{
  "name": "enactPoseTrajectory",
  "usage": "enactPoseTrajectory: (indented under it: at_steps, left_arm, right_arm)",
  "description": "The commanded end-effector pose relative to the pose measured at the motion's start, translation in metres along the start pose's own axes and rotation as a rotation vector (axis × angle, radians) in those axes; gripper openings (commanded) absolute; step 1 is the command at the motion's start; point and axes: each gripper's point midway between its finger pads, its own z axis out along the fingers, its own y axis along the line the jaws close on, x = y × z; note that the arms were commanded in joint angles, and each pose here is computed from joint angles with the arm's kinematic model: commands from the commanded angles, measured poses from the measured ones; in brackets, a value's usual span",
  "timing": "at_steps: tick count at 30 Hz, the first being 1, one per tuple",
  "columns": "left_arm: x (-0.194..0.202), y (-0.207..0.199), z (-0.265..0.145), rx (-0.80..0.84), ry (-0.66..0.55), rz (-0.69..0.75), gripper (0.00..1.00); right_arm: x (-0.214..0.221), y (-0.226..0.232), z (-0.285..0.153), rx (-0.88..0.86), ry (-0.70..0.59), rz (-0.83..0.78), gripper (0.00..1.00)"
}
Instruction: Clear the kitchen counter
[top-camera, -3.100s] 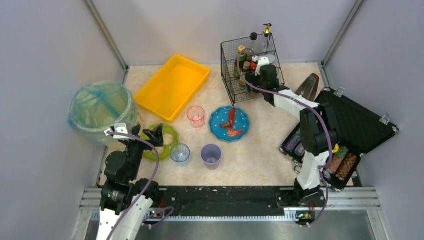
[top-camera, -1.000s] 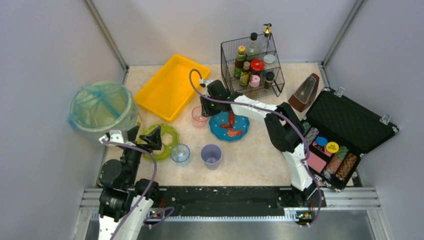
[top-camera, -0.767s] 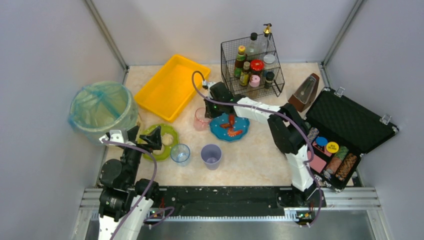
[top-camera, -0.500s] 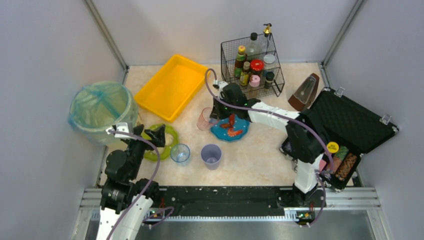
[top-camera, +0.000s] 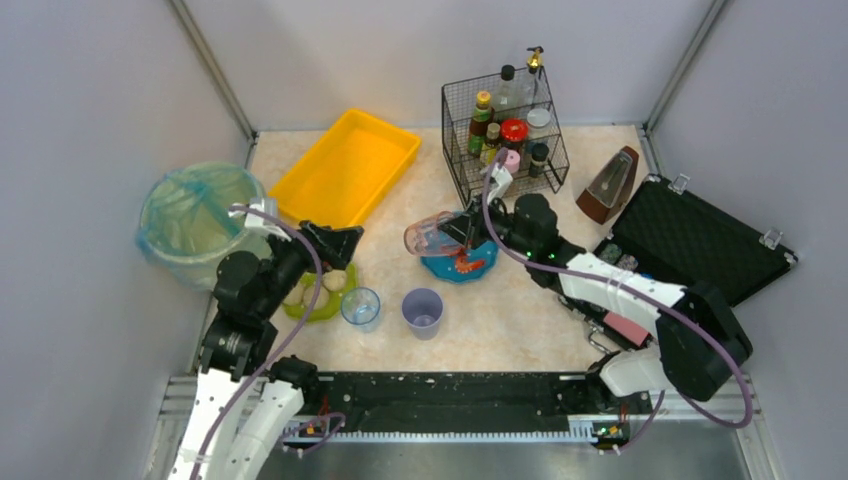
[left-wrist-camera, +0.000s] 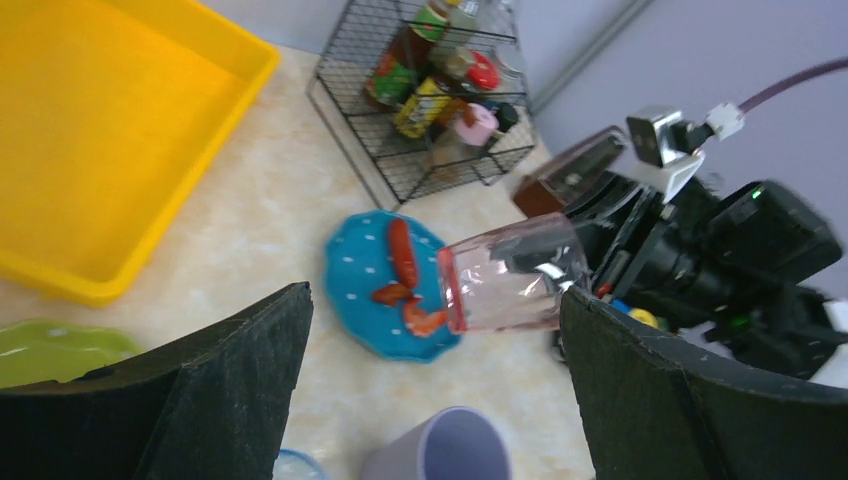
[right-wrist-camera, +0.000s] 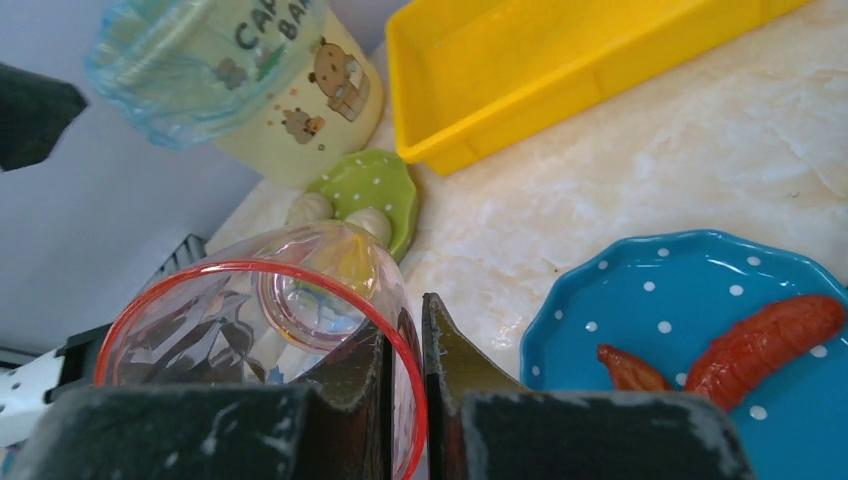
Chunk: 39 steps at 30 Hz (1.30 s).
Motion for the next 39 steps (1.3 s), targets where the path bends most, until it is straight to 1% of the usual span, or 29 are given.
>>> enactPoseTrajectory:
  at_steps: [1, 4, 6, 9, 13, 16, 19, 25, 29, 32, 39]
  left_arm:
    - [-0.008, -0.053, 0.022, 0.231, 0.083, -0.236, 0.97]
    - [-0.008, -0.072, 0.035, 0.334, 0.127, -0.334, 0.97]
    - [-0.007, -0.078, 0.043, 0.361, 0.143, -0.375, 0.98]
    - [-0.006, -0.083, 0.053, 0.386, 0.15, -0.414, 0.98]
    - [-0.001, -0.096, 0.063, 0.449, 0.16, -0.471, 0.98]
    - [0.006, -0.111, 0.069, 0.504, 0.201, -0.488, 0.97]
    - [0.016, -0.116, 0.077, 0.528, 0.232, -0.502, 0.98]
    - [0.029, -0.133, 0.081, 0.618, 0.271, -0.595, 0.97]
    - [0.038, -0.15, 0.076, 0.7, 0.339, -0.652, 0.95]
    - [0.042, -0.157, 0.072, 0.726, 0.378, -0.672, 0.94]
    - [0.046, -0.158, 0.066, 0.727, 0.358, -0.685, 0.92]
  right_arm:
    - [-0.05, 0.042, -0.026, -0.17, -0.263, -0.019, 0.0]
    - [-0.059, 0.052, -0.036, -0.224, -0.338, -0.003, 0.0]
    - [-0.067, 0.061, -0.042, -0.27, -0.385, 0.003, 0.0]
    - [-0.073, 0.069, -0.046, -0.317, -0.423, 0.004, 0.0]
    - [-0.081, 0.072, -0.046, -0.332, -0.456, 0.004, 0.0]
    - [-0.086, 0.07, -0.048, -0.327, -0.494, 0.002, 0.0]
    - [-0.089, 0.073, -0.051, -0.341, -0.522, -0.007, 0.0]
    - [-0.087, 0.07, -0.057, -0.32, -0.534, -0.009, 0.0]
    - [-0.087, 0.066, -0.062, -0.299, -0.552, -0.017, 0.0]
    - [-0.086, 0.061, -0.065, -0.279, -0.576, -0.014, 0.0]
    - [-0.077, 0.051, -0.067, -0.237, -0.566, -0.005, 0.0]
